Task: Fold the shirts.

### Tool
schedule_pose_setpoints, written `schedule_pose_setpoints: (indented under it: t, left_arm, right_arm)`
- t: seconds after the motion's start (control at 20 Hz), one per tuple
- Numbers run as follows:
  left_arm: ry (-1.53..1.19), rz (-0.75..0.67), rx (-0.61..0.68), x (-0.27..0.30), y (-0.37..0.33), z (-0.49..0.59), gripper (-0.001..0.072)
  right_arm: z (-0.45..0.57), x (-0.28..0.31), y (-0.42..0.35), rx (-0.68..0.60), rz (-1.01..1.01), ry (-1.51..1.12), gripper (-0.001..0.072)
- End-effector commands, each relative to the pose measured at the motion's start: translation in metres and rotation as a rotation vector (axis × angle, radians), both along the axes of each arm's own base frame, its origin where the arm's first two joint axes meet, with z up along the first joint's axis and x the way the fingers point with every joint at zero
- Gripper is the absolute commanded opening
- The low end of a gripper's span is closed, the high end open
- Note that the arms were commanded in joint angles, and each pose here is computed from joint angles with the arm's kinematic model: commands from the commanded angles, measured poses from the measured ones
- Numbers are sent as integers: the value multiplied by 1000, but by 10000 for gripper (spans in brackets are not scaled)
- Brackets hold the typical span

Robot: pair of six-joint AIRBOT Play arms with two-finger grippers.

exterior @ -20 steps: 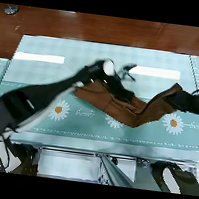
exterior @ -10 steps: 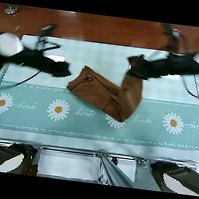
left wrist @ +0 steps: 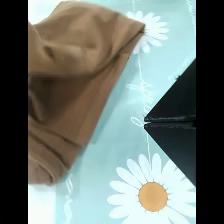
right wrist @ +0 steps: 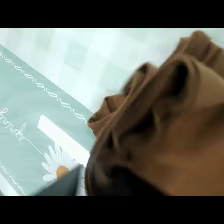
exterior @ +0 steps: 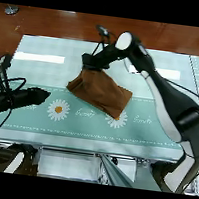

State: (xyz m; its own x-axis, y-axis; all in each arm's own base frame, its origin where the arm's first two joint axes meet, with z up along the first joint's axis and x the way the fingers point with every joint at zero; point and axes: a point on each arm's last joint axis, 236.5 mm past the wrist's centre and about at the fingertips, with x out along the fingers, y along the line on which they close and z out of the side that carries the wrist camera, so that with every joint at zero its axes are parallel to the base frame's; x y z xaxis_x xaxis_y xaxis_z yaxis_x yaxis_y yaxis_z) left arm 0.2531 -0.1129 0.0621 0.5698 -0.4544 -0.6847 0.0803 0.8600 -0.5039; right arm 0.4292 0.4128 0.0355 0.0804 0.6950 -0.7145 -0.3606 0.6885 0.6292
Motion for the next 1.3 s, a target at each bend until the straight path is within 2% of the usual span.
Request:
schedule_pose_setpoints:
  t: [0.0,0.2,0.3,0.45,0.55,0.65,0.75,0.8,0.85,1.05,1.25]
  left_arm:
    - [-11,81,-56,10,3,-12,24]
    - [25,91,-61,15,3,-22,24]
    - [27,91,-61,16,3,-23,24]
    - [28,91,-62,16,3,-23,24]
    - [29,90,-62,15,2,-23,25]
    - [31,79,-62,14,-1,-24,25]
    - [23,62,-61,13,-6,-23,25]
    - [12,59,-62,14,-7,-21,25]
    - [0,60,-63,16,-8,-20,25]
    - [-34,60,-67,21,-11,-15,25]
    - [-32,60,-66,21,-11,-15,24]
  right_arm:
    - [-13,-9,18,73,59,89,625]
    - [53,5,-83,67,68,80,624]
    - [95,10,-167,-13,13,5,625]
    - [101,-4,-294,-252,-224,-69,625]
    - [63,-32,-330,-251,-410,-52,625]
    - [0,-70,-338,-155,-653,37,625]
    - [-50,-104,-313,63,-843,181,625]
    - [-69,-117,-299,151,-880,239,625]
    - [-83,-127,-289,185,-881,276,625]
    - [-116,-144,-257,140,-760,392,625]
    - [-125,-124,-229,129,-660,442,625]
